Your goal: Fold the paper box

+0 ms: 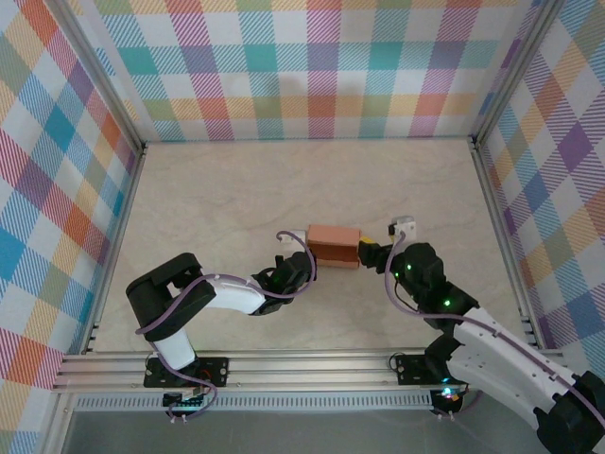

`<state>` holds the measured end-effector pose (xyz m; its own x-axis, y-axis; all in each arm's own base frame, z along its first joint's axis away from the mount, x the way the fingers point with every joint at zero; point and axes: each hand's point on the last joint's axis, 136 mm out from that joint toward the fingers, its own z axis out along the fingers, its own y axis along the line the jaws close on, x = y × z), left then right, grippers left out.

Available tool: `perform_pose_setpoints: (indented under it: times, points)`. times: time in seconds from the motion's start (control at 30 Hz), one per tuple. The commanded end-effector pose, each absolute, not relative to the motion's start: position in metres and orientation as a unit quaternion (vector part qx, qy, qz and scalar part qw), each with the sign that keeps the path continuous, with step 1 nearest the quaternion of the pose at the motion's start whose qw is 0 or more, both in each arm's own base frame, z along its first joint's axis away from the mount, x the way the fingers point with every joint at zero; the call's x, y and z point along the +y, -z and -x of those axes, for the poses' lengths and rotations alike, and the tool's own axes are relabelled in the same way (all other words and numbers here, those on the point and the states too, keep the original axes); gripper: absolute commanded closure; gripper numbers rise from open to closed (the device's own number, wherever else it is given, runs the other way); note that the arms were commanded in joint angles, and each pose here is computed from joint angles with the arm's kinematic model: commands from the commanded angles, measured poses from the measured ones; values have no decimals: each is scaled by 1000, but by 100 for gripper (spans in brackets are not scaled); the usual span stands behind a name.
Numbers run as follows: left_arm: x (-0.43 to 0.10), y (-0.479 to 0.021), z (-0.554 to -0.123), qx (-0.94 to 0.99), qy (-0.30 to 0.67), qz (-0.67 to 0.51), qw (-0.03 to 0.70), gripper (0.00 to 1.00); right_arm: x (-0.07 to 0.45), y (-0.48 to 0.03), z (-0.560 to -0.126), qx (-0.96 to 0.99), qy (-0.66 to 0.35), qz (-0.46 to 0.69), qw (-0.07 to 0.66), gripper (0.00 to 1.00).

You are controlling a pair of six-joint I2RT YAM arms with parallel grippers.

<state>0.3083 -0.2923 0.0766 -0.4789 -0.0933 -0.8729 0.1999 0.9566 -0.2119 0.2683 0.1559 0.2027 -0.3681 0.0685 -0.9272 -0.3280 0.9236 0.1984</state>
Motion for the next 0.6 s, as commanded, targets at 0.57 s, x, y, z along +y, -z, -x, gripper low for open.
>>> perform_pose_setpoints:
  times: [0.57]
  points:
    - [-288,-52,-278,872,144,-96,458,67,196,-101,-319,936,-104,2,338,23]
